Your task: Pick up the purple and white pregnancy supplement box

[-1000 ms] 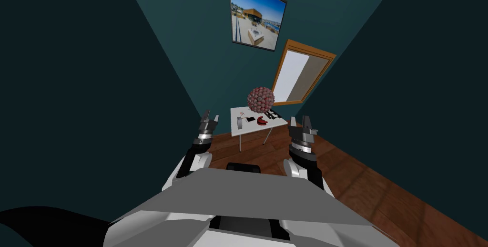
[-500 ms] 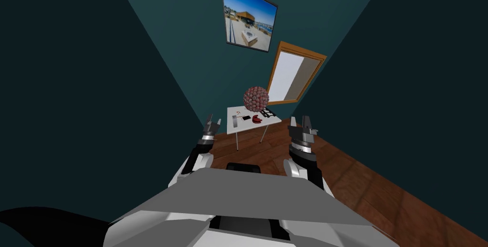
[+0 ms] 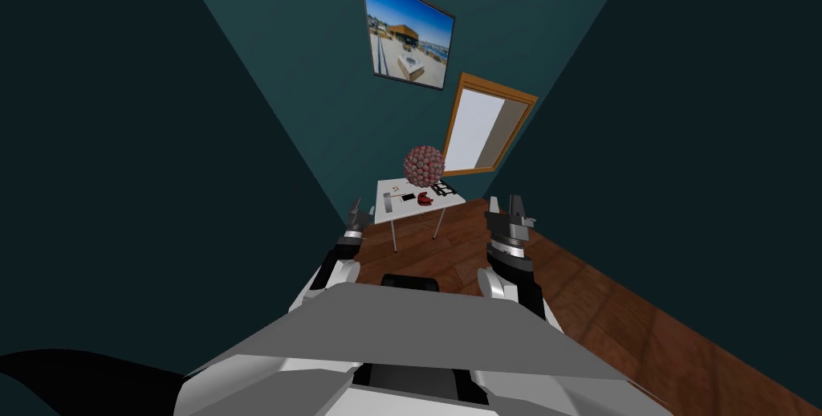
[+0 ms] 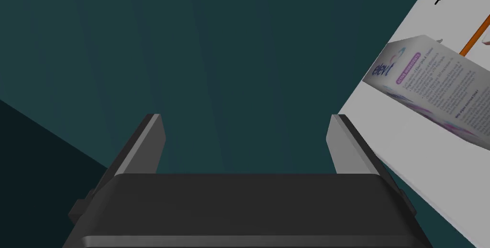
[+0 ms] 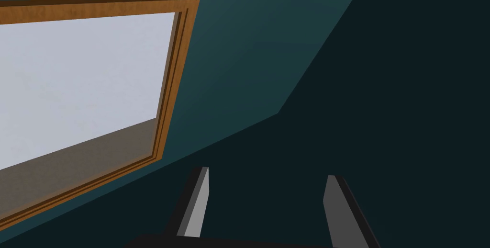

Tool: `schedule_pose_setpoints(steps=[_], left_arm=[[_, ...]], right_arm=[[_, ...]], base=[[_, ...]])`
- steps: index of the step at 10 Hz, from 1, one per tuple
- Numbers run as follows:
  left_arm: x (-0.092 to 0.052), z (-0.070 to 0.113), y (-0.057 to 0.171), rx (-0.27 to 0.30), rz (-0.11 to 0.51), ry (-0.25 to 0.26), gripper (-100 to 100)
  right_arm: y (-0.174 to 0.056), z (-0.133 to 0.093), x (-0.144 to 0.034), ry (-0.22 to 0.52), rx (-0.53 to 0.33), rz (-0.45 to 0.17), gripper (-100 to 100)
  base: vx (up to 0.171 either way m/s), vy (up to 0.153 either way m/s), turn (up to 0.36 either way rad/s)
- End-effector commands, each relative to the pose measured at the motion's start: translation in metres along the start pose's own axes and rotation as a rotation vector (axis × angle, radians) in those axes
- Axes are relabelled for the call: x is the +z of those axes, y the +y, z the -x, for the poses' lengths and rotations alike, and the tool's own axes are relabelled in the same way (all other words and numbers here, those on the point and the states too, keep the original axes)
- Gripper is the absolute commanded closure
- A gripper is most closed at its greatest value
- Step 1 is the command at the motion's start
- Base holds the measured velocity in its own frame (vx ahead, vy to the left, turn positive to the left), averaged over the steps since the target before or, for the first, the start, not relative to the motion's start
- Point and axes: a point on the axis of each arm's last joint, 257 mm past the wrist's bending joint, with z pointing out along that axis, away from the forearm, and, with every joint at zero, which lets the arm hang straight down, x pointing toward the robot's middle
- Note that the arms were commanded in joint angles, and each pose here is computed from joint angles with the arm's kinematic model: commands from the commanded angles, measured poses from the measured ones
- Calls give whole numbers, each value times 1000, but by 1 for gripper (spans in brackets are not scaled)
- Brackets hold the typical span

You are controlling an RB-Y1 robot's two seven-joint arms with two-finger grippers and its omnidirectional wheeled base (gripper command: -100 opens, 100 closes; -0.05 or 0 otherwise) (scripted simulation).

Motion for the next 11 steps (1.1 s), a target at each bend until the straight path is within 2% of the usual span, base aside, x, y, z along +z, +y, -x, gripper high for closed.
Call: schedule_pose_setpoints(steps=[1,2,7,11], left_arm=[[-3,7,11,-46,22,-16,-100],[-6,15,23,-102,43,-37,-100],[-13,33,56,-275,89,-108,-100],[-22,48,85,-441,119,-183,-100]], right_arm=[[0,0,0,0,0,0,0],[0,0,0,0,0,0,0],[0,0,0,0,0,0,0],[0,0,0,0,0,0,0]], base=[[-11,-87,-3],[17,-82,13],[53,-69,50],[99,-64,83]])
